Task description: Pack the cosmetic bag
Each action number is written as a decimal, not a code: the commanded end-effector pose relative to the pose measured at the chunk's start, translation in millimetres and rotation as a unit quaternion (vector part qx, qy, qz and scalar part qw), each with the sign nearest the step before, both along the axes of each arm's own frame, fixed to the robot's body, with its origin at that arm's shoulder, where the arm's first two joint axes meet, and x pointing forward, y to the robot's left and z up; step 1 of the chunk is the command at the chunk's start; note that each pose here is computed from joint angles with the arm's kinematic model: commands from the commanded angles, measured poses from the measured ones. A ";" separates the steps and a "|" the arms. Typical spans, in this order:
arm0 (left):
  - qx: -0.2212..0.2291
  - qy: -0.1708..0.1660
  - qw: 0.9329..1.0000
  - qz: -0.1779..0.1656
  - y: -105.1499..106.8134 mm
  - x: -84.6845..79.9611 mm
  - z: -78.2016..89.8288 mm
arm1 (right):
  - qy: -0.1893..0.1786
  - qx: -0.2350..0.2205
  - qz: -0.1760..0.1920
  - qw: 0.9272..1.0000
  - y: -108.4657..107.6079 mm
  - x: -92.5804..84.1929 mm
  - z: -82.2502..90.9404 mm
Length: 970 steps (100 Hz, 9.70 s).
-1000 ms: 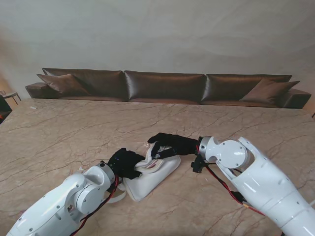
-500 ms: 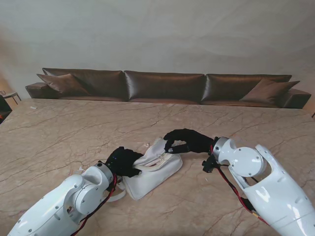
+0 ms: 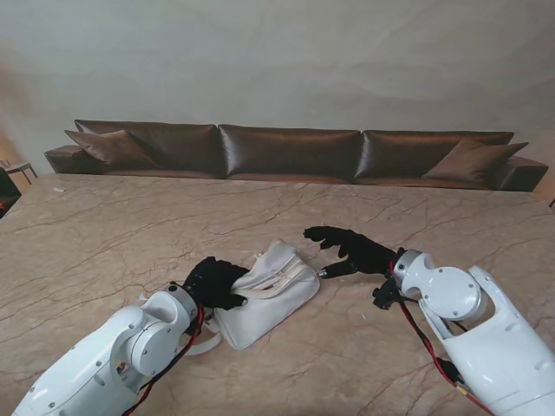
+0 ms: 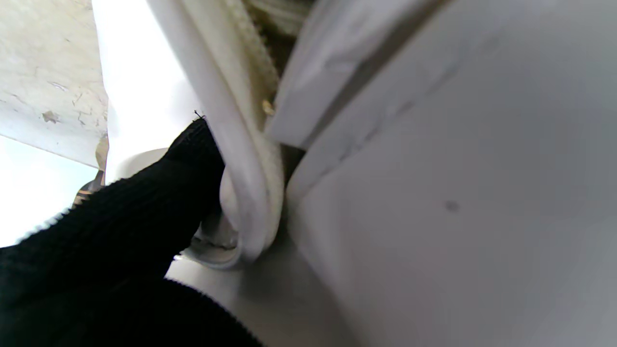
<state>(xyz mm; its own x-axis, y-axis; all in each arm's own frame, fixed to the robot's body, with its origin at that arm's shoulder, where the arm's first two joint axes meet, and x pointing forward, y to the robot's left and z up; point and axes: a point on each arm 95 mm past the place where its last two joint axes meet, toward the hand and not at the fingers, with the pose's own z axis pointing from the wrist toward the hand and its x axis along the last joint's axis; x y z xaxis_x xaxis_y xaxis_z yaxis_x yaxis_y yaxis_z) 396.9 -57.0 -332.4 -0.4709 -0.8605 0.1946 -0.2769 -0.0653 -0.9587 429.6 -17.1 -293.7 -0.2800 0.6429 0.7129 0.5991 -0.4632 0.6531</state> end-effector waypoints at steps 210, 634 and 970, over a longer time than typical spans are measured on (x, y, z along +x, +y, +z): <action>-0.089 0.031 0.995 -0.026 29.0 6.0 27.6 | -0.010 0.081 0.073 0.994 76.4 41.0 -99.2; -0.067 0.138 0.987 0.047 127.3 -23.2 -19.1 | -0.057 0.009 -0.100 0.993 -5.0 11.5 -107.0; -0.070 0.074 0.994 -0.045 51.3 -38.1 -51.1 | -0.145 -0.220 0.309 0.914 188.1 46.7 -18.9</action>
